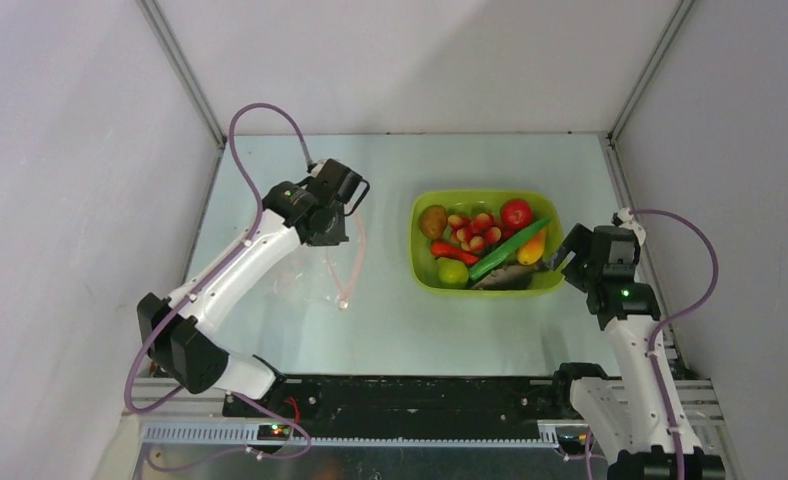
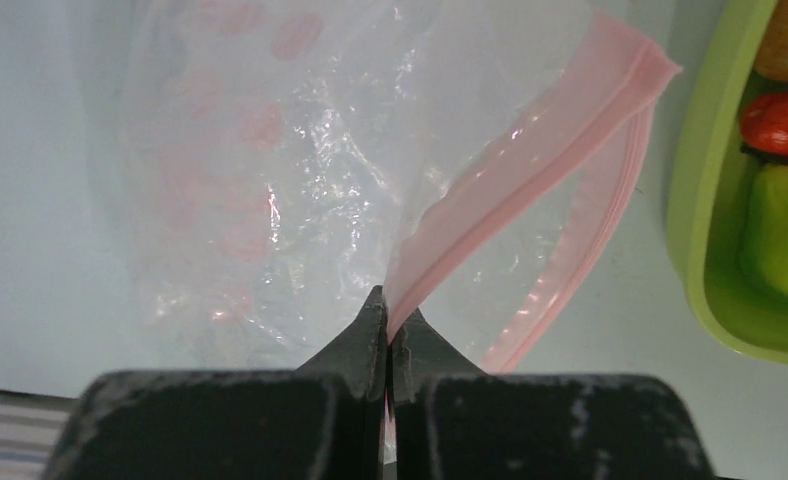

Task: Place the food in the zip-top bag and seal the zipper
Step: Pick up the fake fruit from the bin.

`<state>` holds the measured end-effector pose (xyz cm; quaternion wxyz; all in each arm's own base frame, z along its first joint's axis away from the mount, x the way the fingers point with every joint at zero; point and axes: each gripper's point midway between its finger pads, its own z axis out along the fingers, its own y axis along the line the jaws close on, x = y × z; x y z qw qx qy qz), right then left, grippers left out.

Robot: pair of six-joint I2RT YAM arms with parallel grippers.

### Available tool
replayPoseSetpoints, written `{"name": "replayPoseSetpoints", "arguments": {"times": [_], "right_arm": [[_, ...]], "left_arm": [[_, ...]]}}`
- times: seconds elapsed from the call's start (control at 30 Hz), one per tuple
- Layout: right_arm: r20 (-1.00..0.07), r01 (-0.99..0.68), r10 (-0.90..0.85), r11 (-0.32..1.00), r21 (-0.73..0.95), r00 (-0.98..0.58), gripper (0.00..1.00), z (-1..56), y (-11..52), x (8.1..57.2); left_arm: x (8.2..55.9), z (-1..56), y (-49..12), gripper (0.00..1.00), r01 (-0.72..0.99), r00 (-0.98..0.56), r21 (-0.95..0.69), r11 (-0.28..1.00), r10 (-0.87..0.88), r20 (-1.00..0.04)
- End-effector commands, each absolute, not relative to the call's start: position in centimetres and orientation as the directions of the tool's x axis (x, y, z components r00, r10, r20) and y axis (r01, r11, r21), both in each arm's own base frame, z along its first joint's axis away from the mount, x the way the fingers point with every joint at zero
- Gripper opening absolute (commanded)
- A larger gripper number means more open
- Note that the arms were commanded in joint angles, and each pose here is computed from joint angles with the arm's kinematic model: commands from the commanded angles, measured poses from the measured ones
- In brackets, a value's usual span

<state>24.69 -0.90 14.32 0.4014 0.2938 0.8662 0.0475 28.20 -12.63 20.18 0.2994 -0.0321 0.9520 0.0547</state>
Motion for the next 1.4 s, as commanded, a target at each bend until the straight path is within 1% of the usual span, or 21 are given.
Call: {"name": "replayPoseSetpoints", "arguments": {"times": [0.0,0.1,0.17,0.2,0.23,0.27,0.3,0.33,0.37,0.4,0.43,0.47,0.57,0.63,0.73,0.93,1.1,1.23,1.3,1.33,1.37], "right_arm": [[-0.795,0.316,0.434,0.893,0.319,-0.424,0.9,20.2,-0.1,25.7],[-0.838,0.085,0.345,0.936,0.343,-0.423,0.93,22.5,4.0,26.9],[-0.859,-0.056,0.3,0.934,0.353,-0.415,0.95,23.7,7.1,27.9],[-0.867,-0.085,0.284,0.934,0.346,-0.411,0.96,23.9,8.2,28.9],[-0.874,-0.153,0.244,0.93,0.334,-0.421,0.96,24.2,10.3,29.0],[-0.868,-0.174,0.213,0.932,0.318,-0.449,0.97,23.4,11.5,29.8],[-0.87,-0.234,0.181,0.92,0.315,-0.459,0.97,23.9,13.6,29.7],[-0.85,-0.213,0.16,0.929,0.301,-0.501,0.97,22.4,14.3,30.4],[-0.843,-0.246,0.146,0.918,0.31,-0.518,0.97,22.6,16.1,30.2],[-0.815,-0.225,0.12,0.929,0.294,-0.567,0.97,20.7,16.8,30.5],[-0.801,-0.238,0.11,0.923,0.302,-0.589,0.97,20.5,18.3,30.1],[-0.776,-0.238,0.084,0.926,0.292,-0.625,0.98,18.9,19.5,30.0],[-0.726,-0.218,0.032,0.944,0.248,-0.687,0.99,15.7,20.8,30.2],[-0.705,-0.195,0.025,0.954,0.229,-0.709,0.99,14.2,21.1,30.6],[-0.68,-0.21,-0.005,0.953,0.219,-0.733,1.0,12.4,22.4,30.6],[-0.594,-0.199,-0.061,0.965,0.17,-0.802,1.0,8.3,23.4,29.1],[-0.578,-0.105,-0.018,0.988,0.117,-0.816,0.98,6.9,22.2,29.1],[-0.583,-0.029,0.021,0.997,0.077,-0.812,0.93,6.1,21.3,29.4],[-0.591,-0.014,0.036,0.997,0.079,-0.806,0.87,6.1,21.3,29.7],[-0.598,-0.012,0.038,0.997,0.079,-0.801,0.83,6.2,21.4,29.8],[-0.609,-0.013,0.042,0.996,0.085,-0.792,0.81,6.3,21.6,30.1]], "left_arm": [[28.4,21.2,-14.5,0.0,-0.032,-0.791,-0.035,0.999,-0.047,-0.609],[28.4,21.6,-14.8,0.0,-0.025,-0.779,-0.067,0.997,-0.061,-0.624],[28.4,21.7,-15.0,0.0,-0.021,-0.776,-0.081,0.997,-0.067,-0.627],[28.5,21.8,-15.1,0.0,-0.018,-0.774,-0.085,0.996,-0.068,-0.629],[28.5,21.8,-15.1,0.0,-0.016,-0.773,-0.087,0.996,-0.068,-0.63],[28.5,21.8,-15.1,0.0,-0.017,-0.773,-0.087,0.996,-0.068,-0.631],[28.4,21.8,-15.1,0.0,-0.016,-0.773,-0.087,0.996,-0.068,-0.63],[28.4,21.7,-15.1,0.0,-0.018,-0.775,-0.083,0.996,-0.066,-0.628],[28.3,21.6,-15.0,0.0,-0.021,-0.777,-0.081,0.996,-0.067,-0.626],[28.2,21.5,-14.8,0.0,-0.025,-0.777,-0.076,0.997,-0.067,-0.626],[28.2,21.5,-14.8,0.0,-0.03,-0.775,-0.078,0.997,-0.072,-0.627],[28.0,21.5,-14.6,0.0,-0.033,-0.772,-0.078,0.996,-0.075,-0.631],[27.8,21.5,-14.2,0.0,-0.036,-0.762,-0.08,0.996,-0.08,-0.643],[27.7,21.4,-14.3,0.0,-0.032,-0.758,-0.09,0.995,-0.083,-0.647],[27.5,21.2,-14.5,0.0,-0.016,-0.763,-0.102,0.995,-0.078,-0.641],[27.0,20.4,-15.5,0.0,0.019,-0.786,-0.134,0.991,-0.068,-0.614],[26.8,19.8,-16.1,0.0,0.042,-0.806,-0.15,0.988,-0.056,-0.589],[26.7,19.8,-16.3,0.0,0.051,-0.808,-0.159,0.986,-0.053,-0.587],[26.6,19.7,-16.4,0.0,0.054,-0.809,-0.162,0.985,-0.052,-0.585],[26.6,19.8,-16.4,0.0,0.057,-0.81,-0.164,0.985,-0.05,-0.585],[26.5,19.8,-16.4,0.0,0.06,-0.81,-0.165,0.985,-0.048,-0.585]]}}
